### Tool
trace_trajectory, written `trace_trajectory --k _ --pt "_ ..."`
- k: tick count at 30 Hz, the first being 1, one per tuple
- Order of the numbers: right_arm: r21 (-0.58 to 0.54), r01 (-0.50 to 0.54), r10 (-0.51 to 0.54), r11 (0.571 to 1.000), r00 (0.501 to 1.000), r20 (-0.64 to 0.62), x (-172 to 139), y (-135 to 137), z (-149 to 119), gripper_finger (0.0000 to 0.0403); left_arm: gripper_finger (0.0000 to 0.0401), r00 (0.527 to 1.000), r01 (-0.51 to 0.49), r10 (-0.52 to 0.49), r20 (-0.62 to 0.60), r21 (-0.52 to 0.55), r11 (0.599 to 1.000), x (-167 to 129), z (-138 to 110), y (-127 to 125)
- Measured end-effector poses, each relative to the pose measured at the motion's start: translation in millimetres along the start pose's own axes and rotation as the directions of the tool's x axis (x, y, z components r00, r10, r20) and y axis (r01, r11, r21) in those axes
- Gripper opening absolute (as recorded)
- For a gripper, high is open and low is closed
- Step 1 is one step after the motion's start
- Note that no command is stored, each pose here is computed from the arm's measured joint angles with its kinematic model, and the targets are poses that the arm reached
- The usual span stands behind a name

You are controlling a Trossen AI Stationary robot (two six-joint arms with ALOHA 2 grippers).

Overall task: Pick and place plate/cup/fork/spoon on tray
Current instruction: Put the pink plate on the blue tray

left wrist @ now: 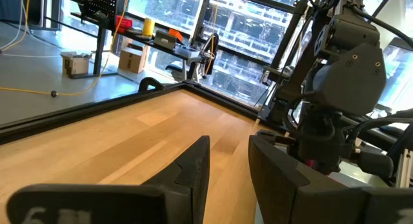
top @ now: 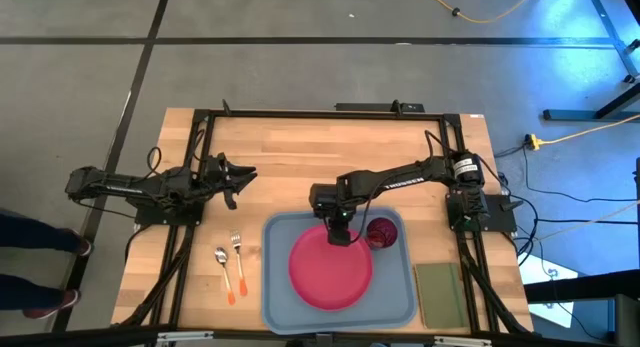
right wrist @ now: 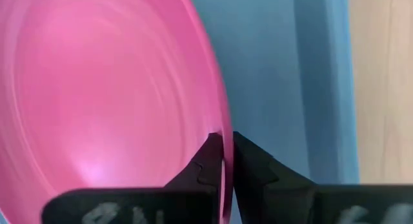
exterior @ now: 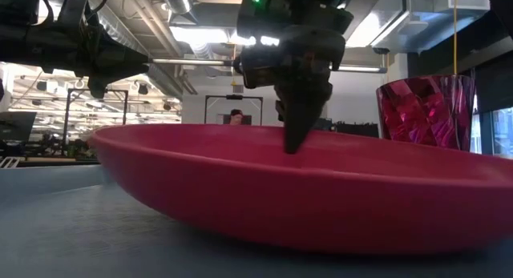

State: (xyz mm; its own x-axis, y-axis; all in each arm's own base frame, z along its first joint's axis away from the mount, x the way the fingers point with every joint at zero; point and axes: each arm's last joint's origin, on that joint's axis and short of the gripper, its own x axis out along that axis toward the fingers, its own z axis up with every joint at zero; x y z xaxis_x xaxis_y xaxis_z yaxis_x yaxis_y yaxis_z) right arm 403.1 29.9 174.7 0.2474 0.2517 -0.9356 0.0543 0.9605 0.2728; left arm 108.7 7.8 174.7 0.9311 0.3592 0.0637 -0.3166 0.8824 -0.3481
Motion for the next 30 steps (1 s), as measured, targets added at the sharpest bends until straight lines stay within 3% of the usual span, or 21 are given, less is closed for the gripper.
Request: trace_trajectory --k 21,30 --pt "0.083 0.011 -0.007 0.997 0.999 -0.051 -0.1 -0.6 -5.1 0.0034 0.0099 1.0 0.0 0.0 0.0 0.0 1.0 0.0 0.0 0.0" --pt "0.083 0.006 0.001 0.997 0.997 -0.08 10.6 1.8 -14.2 0.0122 0.0099 1.0 0.0 0.0 0.0 0.0 1.0 0.0 0.0 0.0"
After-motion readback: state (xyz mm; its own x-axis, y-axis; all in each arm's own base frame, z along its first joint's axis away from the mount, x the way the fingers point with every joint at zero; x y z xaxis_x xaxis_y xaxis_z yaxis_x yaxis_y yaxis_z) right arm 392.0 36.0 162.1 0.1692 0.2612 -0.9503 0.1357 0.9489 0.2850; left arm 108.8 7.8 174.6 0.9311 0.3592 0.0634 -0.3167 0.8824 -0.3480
